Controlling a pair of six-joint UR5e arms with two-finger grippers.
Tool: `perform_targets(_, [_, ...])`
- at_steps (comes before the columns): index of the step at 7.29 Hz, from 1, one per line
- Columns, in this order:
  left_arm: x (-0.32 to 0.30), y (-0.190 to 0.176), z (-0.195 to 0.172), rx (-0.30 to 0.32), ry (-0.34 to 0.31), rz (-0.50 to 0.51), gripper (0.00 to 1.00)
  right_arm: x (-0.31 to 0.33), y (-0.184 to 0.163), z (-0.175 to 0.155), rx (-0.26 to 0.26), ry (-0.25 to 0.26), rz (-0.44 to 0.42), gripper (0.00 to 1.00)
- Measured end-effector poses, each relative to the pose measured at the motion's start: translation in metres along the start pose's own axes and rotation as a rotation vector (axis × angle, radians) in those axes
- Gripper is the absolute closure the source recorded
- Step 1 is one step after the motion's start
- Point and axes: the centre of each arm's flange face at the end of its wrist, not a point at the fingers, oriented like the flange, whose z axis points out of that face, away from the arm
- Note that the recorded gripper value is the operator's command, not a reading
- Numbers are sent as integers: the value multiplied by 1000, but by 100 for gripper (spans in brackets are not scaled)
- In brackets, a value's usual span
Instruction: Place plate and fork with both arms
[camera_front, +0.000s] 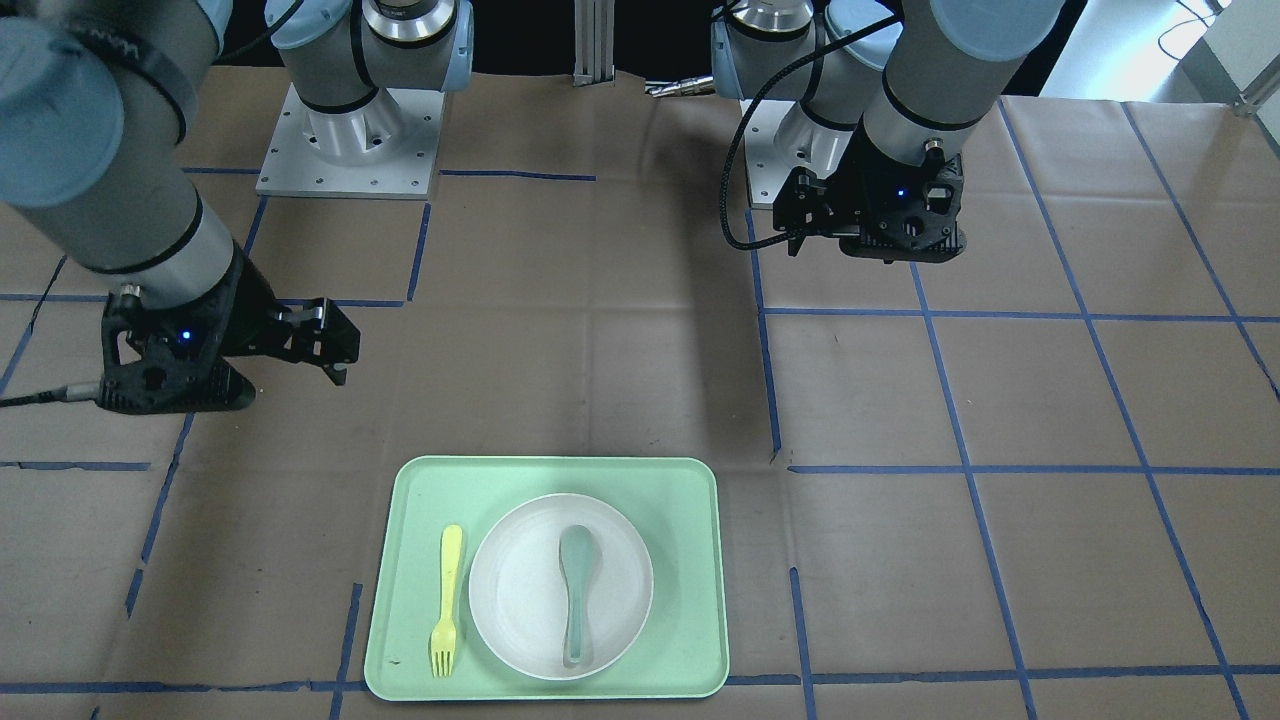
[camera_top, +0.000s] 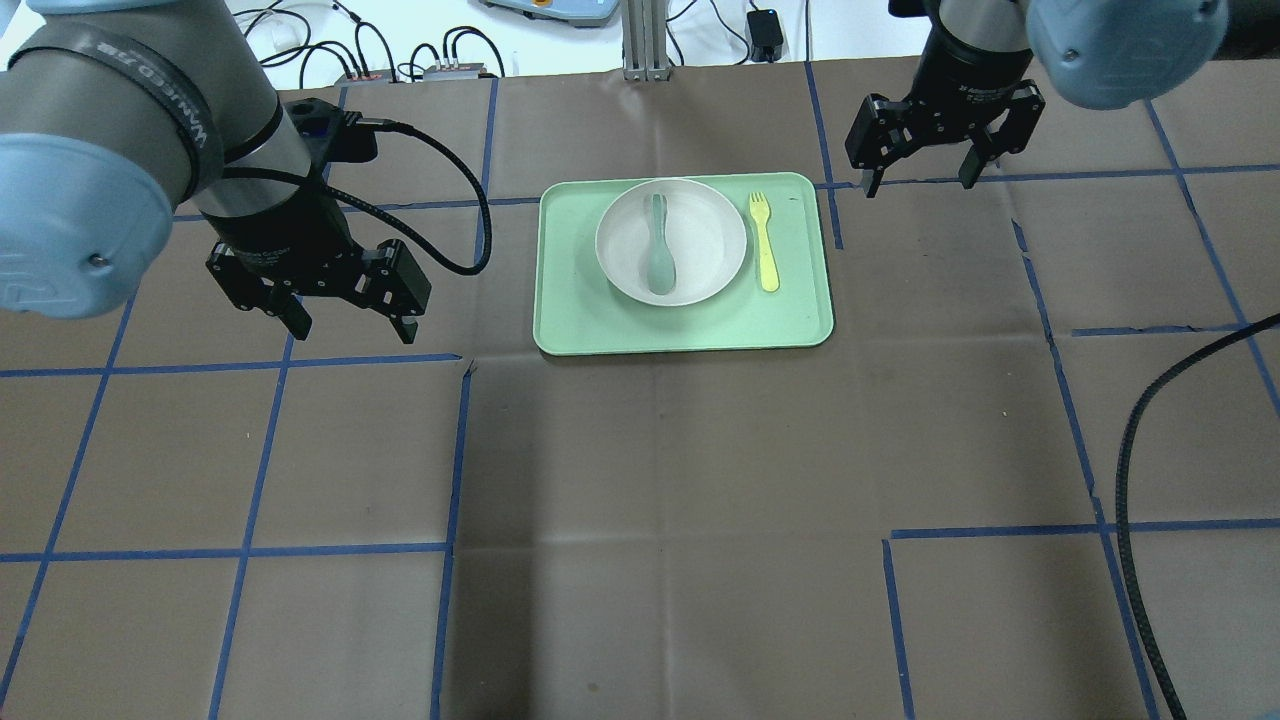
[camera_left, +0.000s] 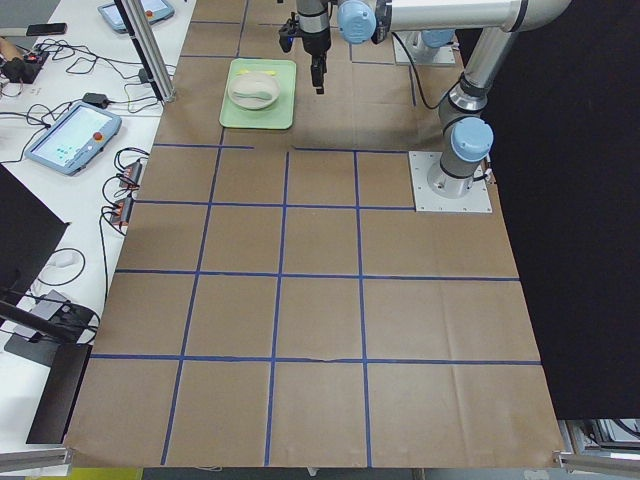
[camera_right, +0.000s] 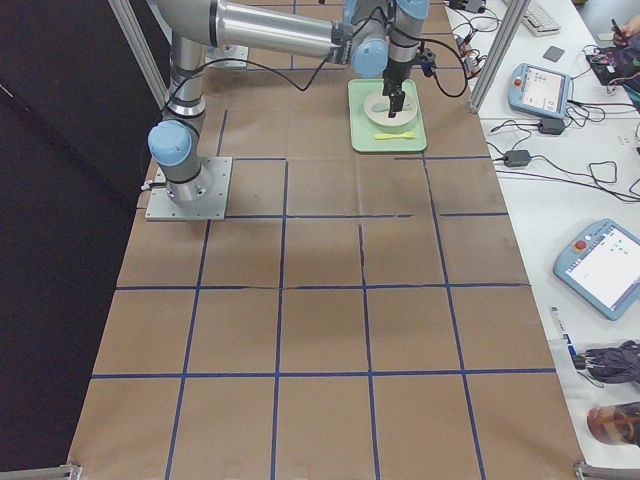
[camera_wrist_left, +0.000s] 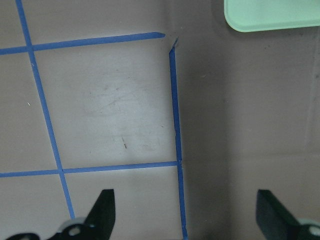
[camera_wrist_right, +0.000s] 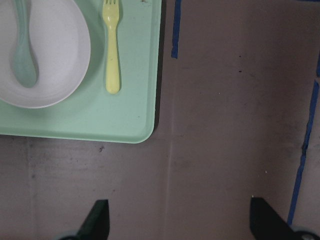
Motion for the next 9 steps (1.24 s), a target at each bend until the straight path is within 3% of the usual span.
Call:
perform_targets(2, [0,-1,-1,11,1,2,1,-28,30,-17,-23,6,25,1])
perform_targets(4, [0,-4,-2,28,1,2,1,-43,37,-15,-30,10,13,4])
perform_targets(9, [0,-5,-2,35,1,2,1,-13,71,-20,-12,2,36,0])
